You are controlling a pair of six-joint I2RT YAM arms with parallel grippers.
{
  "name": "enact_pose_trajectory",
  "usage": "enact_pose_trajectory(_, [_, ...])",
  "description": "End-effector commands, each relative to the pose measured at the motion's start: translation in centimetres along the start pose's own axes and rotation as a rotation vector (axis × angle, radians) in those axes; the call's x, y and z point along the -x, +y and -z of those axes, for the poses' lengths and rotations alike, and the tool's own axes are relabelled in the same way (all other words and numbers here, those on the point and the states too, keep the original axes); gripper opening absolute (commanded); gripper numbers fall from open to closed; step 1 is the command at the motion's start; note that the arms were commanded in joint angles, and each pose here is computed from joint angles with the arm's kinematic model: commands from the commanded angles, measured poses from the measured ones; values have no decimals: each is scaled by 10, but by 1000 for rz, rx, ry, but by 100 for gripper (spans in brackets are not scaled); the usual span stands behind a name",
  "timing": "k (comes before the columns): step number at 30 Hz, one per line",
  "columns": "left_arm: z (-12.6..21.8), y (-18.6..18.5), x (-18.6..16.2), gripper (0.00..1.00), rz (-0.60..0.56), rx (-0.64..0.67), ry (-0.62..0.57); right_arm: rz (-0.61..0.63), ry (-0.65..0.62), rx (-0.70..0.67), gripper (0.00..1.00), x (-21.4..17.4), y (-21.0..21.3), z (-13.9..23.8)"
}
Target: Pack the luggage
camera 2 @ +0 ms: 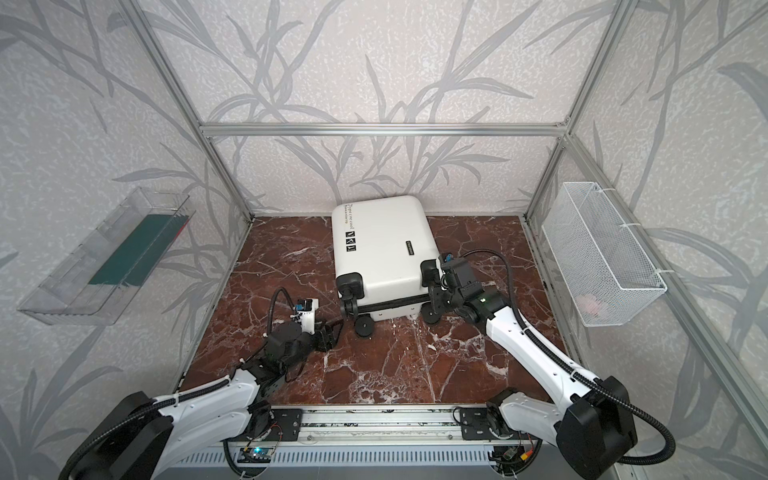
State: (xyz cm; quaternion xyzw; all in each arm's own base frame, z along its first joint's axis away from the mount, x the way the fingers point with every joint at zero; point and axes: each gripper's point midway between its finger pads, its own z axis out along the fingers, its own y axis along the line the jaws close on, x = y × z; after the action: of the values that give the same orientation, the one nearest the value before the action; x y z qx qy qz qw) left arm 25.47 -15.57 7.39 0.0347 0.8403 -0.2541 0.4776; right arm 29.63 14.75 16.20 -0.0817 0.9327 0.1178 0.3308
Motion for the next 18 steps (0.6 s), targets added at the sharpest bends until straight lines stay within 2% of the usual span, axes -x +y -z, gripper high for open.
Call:
enact_pose_trajectory(1, [-1, -15, 21, 62, -53, -72, -106, -17, -59, 22, 0, 13, 3, 3])
enact_pose_trajectory(11, [-10, -38, 28, 39, -105, -177, -135, -25, -57, 33, 0, 13, 3, 5])
enact_pose_trajectory(18, [-18, -44, 29, 30, -103, -208, -134, -31, -62, 30, 0, 14, 0, 9])
